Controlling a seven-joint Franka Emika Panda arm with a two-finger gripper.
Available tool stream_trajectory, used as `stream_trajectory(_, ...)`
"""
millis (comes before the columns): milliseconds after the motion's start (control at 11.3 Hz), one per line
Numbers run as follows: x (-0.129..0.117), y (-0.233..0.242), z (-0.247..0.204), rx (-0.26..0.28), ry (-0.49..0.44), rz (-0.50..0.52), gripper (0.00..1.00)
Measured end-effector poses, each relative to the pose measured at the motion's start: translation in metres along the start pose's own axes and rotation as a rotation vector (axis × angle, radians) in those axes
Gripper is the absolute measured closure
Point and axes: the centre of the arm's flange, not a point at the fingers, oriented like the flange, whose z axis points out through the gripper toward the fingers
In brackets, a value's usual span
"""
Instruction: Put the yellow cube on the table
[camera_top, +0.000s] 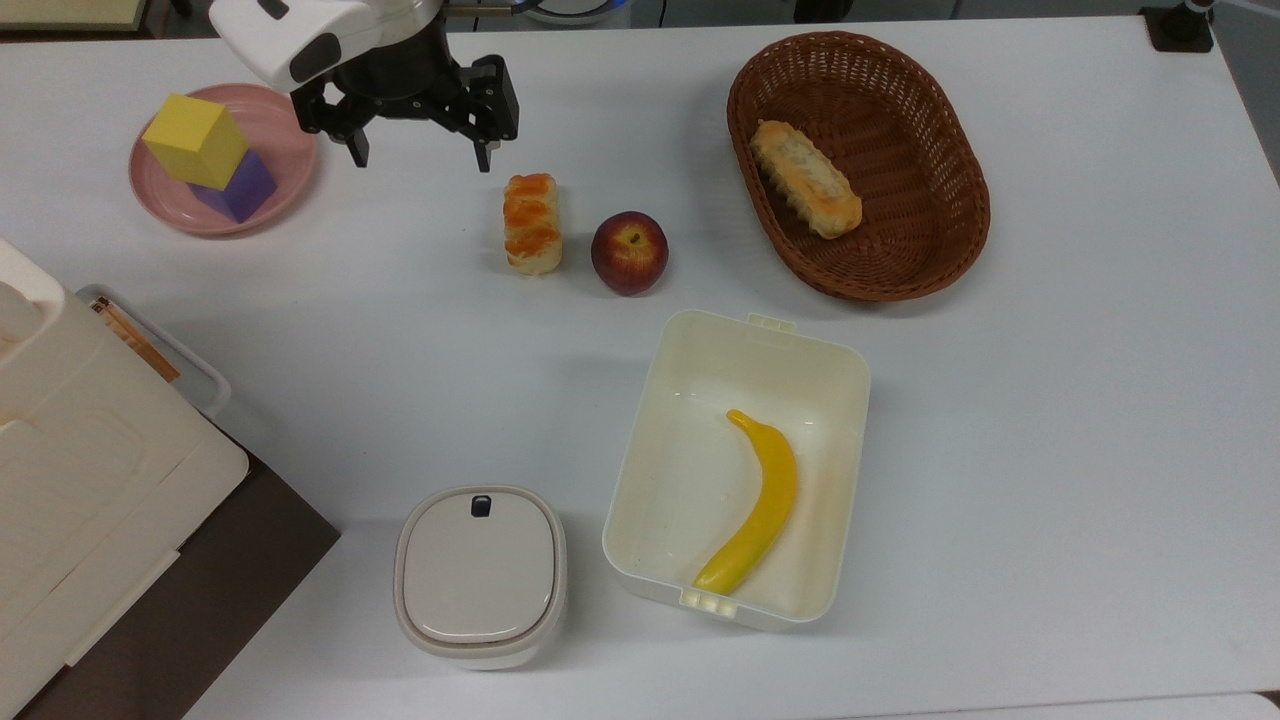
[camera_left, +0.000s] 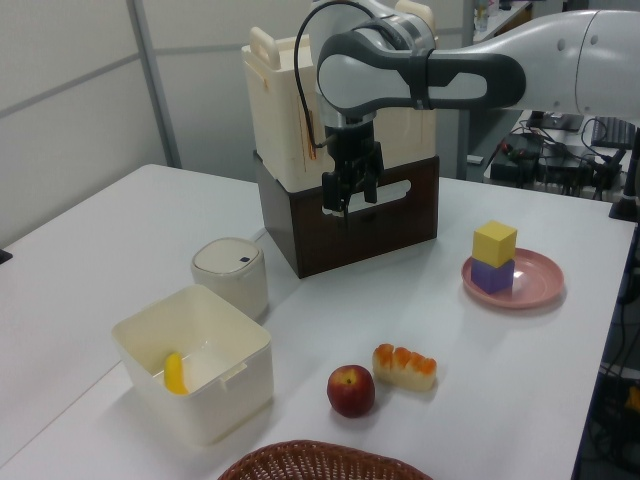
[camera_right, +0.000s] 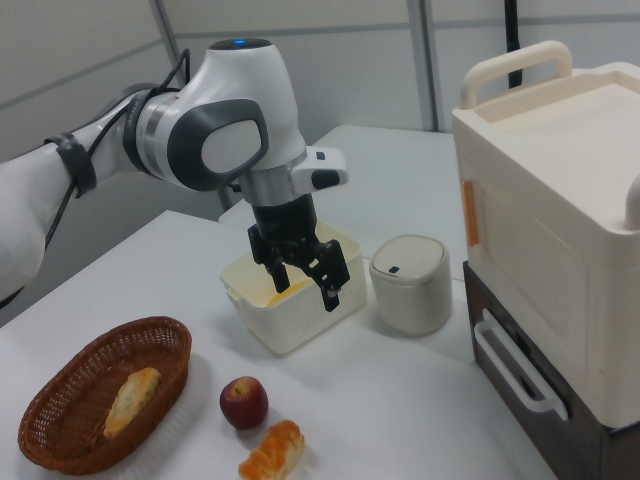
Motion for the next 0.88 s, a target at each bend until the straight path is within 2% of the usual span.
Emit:
stream_trajectory(531, -0.006, 0.001, -0.003, 0.003, -0.024, -0.017, 0.00)
stream_trajectory(885, -0.036, 0.000, 0.000, 0.014, -0.076, -0.055, 0.00)
